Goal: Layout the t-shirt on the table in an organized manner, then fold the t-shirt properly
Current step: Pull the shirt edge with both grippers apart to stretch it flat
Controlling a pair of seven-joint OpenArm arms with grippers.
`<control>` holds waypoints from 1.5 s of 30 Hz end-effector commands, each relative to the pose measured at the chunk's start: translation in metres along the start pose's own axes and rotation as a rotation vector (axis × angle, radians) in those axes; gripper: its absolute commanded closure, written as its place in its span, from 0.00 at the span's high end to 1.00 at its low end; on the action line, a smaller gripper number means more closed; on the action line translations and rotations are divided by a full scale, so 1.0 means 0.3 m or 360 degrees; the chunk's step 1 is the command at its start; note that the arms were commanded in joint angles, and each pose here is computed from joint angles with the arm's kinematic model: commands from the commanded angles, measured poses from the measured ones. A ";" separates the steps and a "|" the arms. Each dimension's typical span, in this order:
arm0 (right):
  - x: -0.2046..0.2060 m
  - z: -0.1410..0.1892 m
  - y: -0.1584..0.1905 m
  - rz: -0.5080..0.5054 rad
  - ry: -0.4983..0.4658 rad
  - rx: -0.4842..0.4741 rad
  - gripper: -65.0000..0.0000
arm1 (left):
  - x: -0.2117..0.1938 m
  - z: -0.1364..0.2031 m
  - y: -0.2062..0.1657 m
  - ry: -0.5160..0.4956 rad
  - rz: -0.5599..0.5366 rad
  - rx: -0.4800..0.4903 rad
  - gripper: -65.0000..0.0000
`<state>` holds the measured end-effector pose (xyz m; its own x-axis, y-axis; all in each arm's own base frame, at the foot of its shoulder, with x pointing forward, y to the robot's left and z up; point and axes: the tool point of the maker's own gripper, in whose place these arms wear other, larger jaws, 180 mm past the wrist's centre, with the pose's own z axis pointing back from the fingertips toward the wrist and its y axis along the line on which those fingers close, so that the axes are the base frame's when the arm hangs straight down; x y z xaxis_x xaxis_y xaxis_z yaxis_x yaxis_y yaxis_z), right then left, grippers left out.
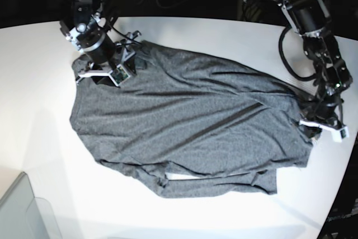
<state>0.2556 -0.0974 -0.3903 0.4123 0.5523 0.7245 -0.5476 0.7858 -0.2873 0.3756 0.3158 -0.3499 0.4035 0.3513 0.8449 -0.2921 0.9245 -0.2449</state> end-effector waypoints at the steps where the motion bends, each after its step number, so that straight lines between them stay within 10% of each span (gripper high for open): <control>1: 0.038 0.010 -0.032 -0.0007 -0.0073 -0.0044 0.44 | 0.091 0.030 0.028 -0.0128 -0.0021 0.0026 0.20; 7: 0.011 0.022 -0.059 -0.0039 -0.0045 -0.0087 0.45 | 0.081 0.095 0.172 -0.0120 -0.0072 0.0164 0.23; 17: 0.005 0.021 -0.048 -0.0144 -0.0036 -0.0114 0.67 | -0.029 0.005 0.252 0.0075 0.0057 0.0215 0.73; 31: -0.055 0.051 -0.116 -0.0209 0.0019 -0.0221 0.71 | -0.094 -0.076 0.127 0.0222 -0.0061 0.0081 0.73; 45: -0.117 0.074 -0.092 -0.0247 0.0089 -0.0215 0.72 | -0.158 -0.045 0.245 0.0229 -0.0075 0.0176 0.06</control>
<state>0.2320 -0.1465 -0.4051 0.5634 0.4408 0.6988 -0.3835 0.8887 -0.2514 0.3481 0.3562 -0.4206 0.5277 0.3547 0.7718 -0.3491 0.9189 -0.1836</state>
